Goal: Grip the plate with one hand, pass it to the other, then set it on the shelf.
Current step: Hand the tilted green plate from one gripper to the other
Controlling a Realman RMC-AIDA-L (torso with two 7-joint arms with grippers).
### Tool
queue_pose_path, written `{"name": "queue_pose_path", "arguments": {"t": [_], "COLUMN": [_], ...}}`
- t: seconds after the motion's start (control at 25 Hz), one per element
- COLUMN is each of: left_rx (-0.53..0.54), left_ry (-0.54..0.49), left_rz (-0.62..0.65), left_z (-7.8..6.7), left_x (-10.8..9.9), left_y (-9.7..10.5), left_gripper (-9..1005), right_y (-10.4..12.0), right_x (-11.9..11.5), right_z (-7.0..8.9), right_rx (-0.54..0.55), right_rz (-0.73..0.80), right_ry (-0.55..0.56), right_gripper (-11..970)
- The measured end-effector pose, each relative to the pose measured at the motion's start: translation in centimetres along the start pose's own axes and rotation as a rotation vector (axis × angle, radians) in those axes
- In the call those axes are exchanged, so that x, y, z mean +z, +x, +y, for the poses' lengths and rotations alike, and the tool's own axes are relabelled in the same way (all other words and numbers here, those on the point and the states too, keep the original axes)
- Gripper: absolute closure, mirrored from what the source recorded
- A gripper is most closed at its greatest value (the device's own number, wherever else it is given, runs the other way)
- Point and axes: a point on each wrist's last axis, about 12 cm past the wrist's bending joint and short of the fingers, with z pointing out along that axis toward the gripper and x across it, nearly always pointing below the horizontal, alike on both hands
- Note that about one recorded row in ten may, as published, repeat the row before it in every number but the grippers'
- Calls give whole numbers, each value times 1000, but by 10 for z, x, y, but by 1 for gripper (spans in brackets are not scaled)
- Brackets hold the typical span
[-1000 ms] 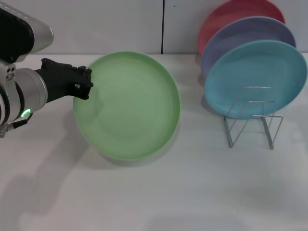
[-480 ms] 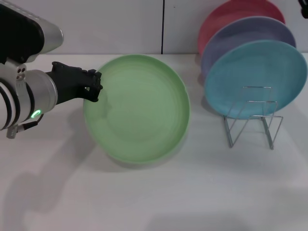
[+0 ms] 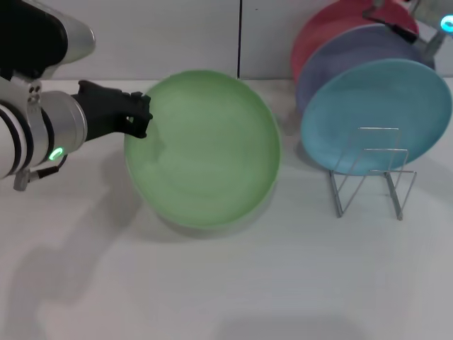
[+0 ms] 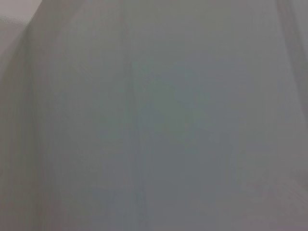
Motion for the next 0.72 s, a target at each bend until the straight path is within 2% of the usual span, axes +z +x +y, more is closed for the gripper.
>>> {"name": "queue_pose_path", "arguments": {"t": [0.04, 0.08, 0.2, 0.24, 0.44, 0.6, 0.72], "left_rx": [2, 2, 14, 22, 31, 36, 39], "left_ry": [-9, -9, -35, -49, -62, -71, -76], "left_rz": [-7, -7, -25, -32, -43, -49, -62], "left_z": [3, 3, 11, 16, 19, 22, 22], "left_x": [-1, -1, -6, -9, -13, -16, -21], "left_y": [-2, -2, -5, -7, -10, -11, -14], "left_gripper": [961, 961, 961, 961, 961, 961, 961], "right_y": [-18, -18, -38, -51, -77, -78, -71], "right_x": [0, 0, -7, -14, -35, -38, -36], "right_z": [12, 12, 26, 29, 33, 33, 30], "right_rx": [22, 22, 47, 80, 139, 142, 144], "right_rz": [117, 117, 321, 428, 555, 605, 665], "right_ry": [-22, -22, 16, 53, 102, 132, 165], "right_gripper": [148, 148, 148, 148, 148, 148, 148]}}
